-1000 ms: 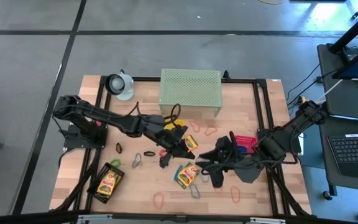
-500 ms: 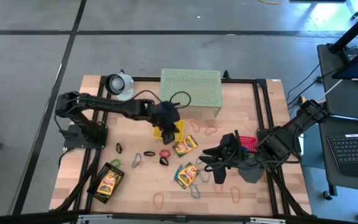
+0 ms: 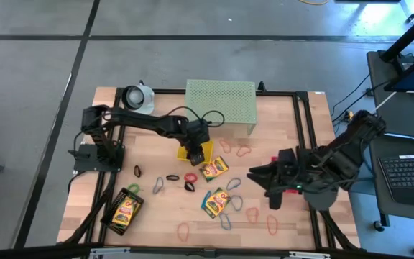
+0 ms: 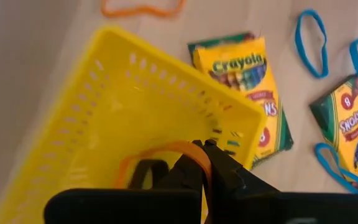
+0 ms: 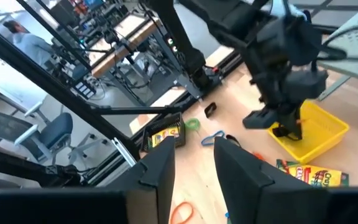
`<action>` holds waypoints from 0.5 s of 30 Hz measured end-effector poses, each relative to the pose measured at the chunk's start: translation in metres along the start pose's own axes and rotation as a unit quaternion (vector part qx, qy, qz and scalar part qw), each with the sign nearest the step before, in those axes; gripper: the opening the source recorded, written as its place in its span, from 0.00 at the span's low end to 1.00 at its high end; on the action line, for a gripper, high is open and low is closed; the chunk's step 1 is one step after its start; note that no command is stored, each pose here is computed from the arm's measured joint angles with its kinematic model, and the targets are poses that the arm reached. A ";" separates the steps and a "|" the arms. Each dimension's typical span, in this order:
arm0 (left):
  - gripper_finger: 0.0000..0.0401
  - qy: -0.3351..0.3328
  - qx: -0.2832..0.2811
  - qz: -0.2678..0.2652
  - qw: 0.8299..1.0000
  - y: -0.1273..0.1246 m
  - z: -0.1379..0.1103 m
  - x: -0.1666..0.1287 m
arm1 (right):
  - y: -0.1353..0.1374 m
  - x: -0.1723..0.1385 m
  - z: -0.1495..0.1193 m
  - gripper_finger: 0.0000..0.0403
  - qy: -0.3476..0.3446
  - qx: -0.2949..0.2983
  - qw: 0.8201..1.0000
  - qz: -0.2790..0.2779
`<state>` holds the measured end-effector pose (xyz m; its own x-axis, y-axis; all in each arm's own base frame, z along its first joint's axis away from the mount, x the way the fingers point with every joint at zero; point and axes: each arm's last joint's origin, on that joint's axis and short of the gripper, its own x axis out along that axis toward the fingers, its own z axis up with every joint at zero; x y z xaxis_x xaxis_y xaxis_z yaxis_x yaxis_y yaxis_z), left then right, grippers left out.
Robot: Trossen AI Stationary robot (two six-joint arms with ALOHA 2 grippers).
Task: Pick & Place Office Desk Supplies
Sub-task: Put the orange rubber band into the yellow bin
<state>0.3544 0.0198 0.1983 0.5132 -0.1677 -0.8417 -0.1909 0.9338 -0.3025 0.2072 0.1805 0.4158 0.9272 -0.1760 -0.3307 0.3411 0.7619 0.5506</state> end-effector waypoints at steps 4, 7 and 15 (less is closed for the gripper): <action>0.04 0.002 0.001 -0.002 1.000 -0.003 -0.001 0.001 | -0.001 -0.010 0.002 0.26 -0.009 -0.006 1.000 0.001; 0.10 0.008 -0.003 0.001 1.000 -0.001 -0.002 -0.001 | -0.002 -0.014 0.001 0.25 -0.010 -0.014 1.000 0.000; 0.32 0.039 -0.020 -0.005 0.999 0.007 -0.006 -0.004 | -0.002 -0.019 -0.003 0.24 -0.002 -0.033 0.999 0.004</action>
<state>0.3461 0.0256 0.1967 0.4481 -0.2024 -0.8708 -0.2202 0.9190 -0.3269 0.1888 0.1844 0.4183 0.9303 -0.1727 -0.3236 0.3233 0.8027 0.5012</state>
